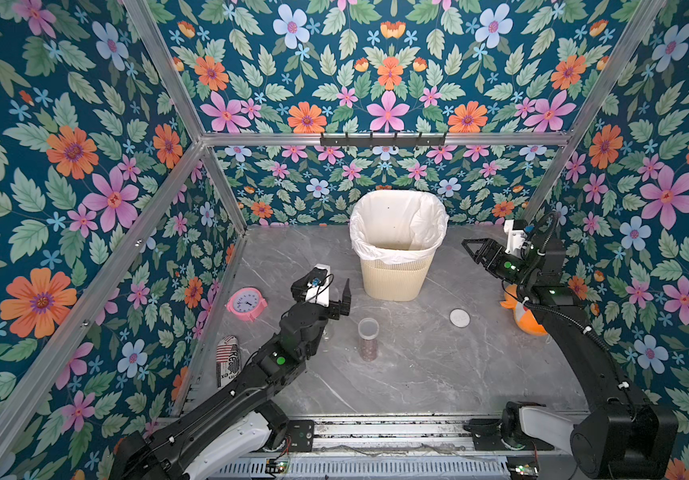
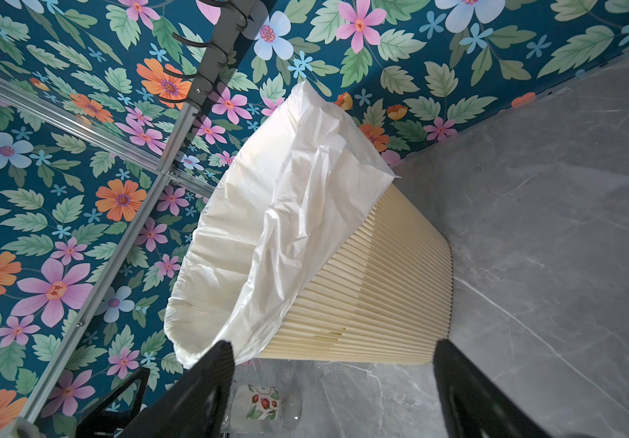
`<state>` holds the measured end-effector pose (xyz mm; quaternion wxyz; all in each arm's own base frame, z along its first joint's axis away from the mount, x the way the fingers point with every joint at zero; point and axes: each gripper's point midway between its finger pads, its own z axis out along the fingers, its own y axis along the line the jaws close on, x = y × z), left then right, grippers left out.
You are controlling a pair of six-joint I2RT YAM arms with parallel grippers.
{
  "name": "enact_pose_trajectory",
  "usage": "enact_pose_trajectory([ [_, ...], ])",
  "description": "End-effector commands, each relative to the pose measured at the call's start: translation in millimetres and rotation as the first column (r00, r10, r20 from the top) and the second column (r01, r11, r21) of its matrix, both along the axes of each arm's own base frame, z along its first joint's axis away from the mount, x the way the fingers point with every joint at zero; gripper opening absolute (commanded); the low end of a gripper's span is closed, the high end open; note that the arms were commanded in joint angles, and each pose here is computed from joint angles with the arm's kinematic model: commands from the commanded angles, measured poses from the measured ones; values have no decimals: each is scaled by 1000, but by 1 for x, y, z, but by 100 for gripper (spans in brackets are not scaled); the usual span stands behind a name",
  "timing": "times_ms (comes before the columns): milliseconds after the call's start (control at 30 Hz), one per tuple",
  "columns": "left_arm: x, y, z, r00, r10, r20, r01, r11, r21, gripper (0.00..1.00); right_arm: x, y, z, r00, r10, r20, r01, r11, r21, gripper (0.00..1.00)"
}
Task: Empty the moldy dried flower tea in the jars
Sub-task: Pick up the jar from the center of the board.
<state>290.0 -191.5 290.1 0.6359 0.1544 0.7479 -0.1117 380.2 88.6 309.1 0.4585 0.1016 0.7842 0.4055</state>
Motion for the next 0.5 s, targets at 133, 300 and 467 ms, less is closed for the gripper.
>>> enact_pose_trajectory([
  [133,-46,-60,-39,875,-338,-346,344,938,-45,98,-8,3,-4,1000,31,-6,-31,999,-26,84],
  [300,-75,-81,-52,770,-448,-454,463,882,-85,98,-13,7,-11,999,45,-19,-46,998,-33,84],
  [467,-91,-85,-76,737,-451,-504,487,871,-68,97,-14,12,-16,998,63,-26,-64,998,-25,84],
])
